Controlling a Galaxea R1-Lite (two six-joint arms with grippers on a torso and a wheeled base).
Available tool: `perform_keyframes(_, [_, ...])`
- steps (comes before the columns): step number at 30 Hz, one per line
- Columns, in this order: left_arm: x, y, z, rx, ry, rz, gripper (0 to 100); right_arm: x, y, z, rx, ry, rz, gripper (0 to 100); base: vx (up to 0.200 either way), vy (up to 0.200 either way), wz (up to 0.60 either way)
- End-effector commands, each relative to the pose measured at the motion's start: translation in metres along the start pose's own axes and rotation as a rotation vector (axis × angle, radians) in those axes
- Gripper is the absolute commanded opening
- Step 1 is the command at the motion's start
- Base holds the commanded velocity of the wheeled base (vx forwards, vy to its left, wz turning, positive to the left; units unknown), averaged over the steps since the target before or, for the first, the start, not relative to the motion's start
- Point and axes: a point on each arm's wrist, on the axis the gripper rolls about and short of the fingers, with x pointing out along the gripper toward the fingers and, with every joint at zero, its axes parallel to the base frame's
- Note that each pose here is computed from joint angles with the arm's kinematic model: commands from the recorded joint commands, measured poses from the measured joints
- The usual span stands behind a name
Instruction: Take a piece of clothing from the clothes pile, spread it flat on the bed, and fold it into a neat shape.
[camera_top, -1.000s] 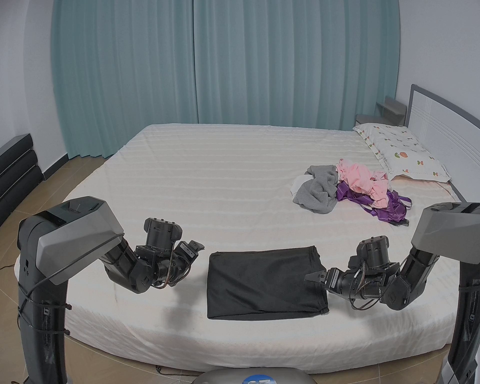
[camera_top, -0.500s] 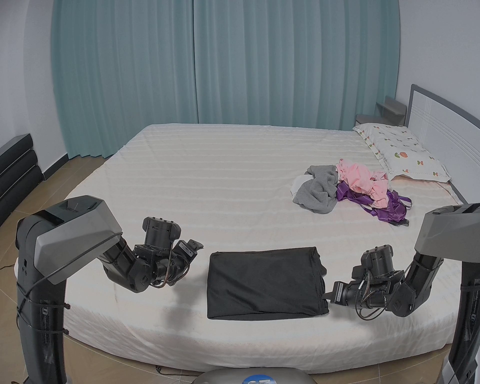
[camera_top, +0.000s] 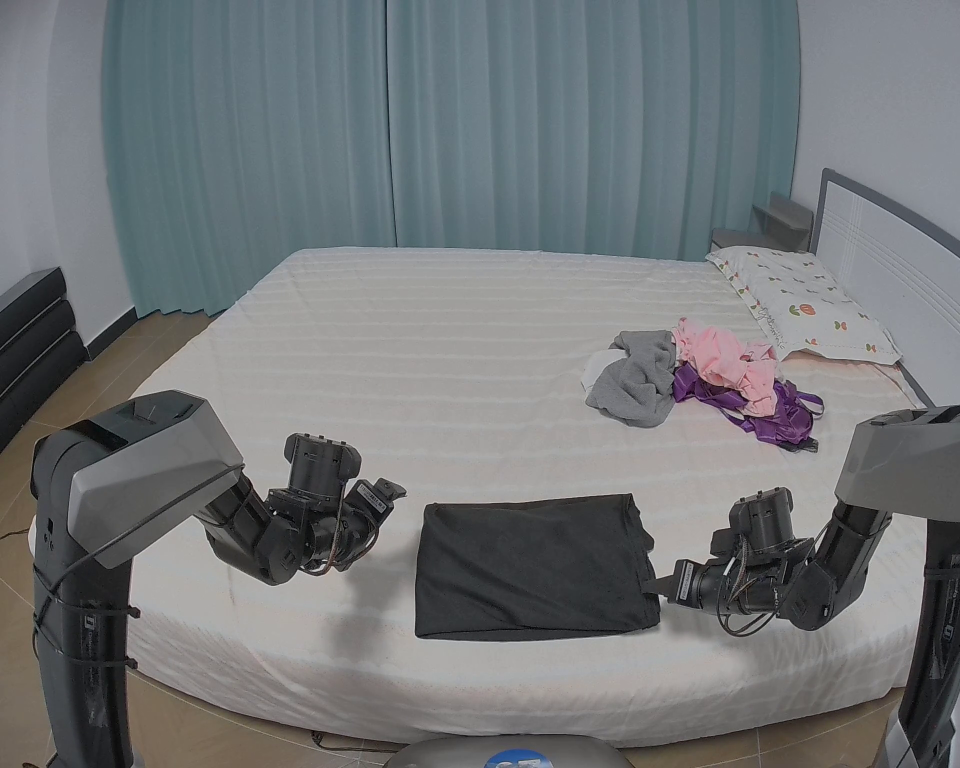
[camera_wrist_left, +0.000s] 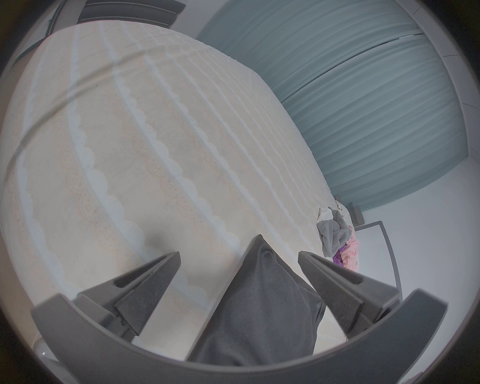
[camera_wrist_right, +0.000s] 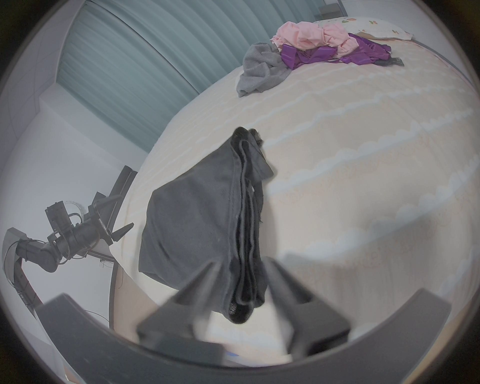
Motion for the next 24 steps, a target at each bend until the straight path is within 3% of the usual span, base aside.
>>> perform_keyframes(1, [0.000,0.000,0.000,0.000,0.000,0.000,100,0.002,0.001,0.009,0.010,-0.031,0.017,100,0.000,0.000,0.00])
perform_keyframes(5, [-0.001,0.000,0.000,-0.003,0.000,0.000,100,0.013,0.005,0.026,0.016,-0.075,0.042,100,0.000,0.000,0.00])
perform_keyframes(9, [0.000,0.000,0.000,-0.002,0.000,0.001,100,0.037,0.016,0.049,0.090,-0.142,0.076,100,0.000,0.000,0.00])
perform_keyframes(18, [-0.001,0.000,0.000,-0.003,-0.002,0.000,100,0.075,0.033,0.091,0.106,-0.232,0.000,100,0.000,0.000,0.00])
perform_keyframes(24, [0.000,0.000,-0.001,0.001,0.000,0.001,100,0.093,0.032,0.098,0.117,-0.211,-0.019,100,0.000,0.000,0.00])
